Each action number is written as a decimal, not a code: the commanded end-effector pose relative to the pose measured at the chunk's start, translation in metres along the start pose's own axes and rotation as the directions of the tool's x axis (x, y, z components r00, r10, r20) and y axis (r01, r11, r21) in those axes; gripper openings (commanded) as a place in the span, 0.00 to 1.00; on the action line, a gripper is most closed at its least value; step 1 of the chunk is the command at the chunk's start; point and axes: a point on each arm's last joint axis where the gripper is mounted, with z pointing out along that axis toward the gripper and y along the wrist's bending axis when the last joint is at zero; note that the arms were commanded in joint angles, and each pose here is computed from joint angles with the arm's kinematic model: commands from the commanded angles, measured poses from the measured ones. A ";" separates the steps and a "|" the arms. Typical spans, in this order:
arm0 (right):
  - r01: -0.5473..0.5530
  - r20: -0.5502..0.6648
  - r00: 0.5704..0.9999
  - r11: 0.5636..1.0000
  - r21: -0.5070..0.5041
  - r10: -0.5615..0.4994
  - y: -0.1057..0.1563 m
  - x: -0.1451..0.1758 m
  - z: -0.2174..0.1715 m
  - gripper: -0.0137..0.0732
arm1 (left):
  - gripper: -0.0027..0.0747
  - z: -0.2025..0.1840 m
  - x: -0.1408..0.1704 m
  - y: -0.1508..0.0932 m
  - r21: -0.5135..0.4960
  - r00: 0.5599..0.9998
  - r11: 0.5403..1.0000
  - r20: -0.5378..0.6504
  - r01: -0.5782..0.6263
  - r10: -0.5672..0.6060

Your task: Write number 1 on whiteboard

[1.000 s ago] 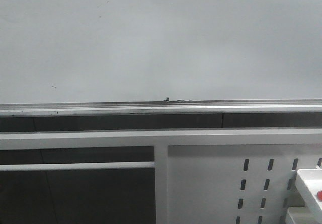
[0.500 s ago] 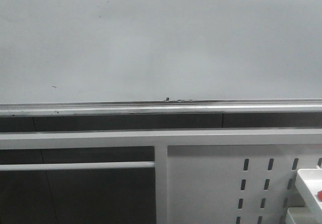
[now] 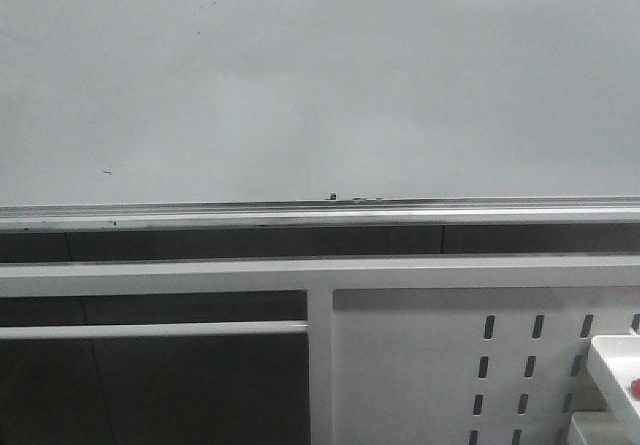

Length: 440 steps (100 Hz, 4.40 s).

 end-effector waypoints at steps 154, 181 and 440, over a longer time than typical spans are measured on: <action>0.074 0.128 0.982 0.912 0.403 -0.137 -0.007 0.017 -0.020 0.10 | 0.01 0.001 -0.012 0.002 -0.026 0.998 1.000 0.056 0.003 -0.001; 0.070 0.156 0.976 0.900 0.430 -0.150 -0.009 0.015 -0.018 0.10 | 0.01 0.001 -0.012 0.002 -0.026 0.998 1.000 0.056 0.003 -0.001; 0.004 -0.247 0.957 0.842 0.539 0.153 -0.010 0.122 0.058 0.07 | 0.01 0.001 -0.007 -0.002 0.009 1.000 1.000 0.003 0.002 -0.002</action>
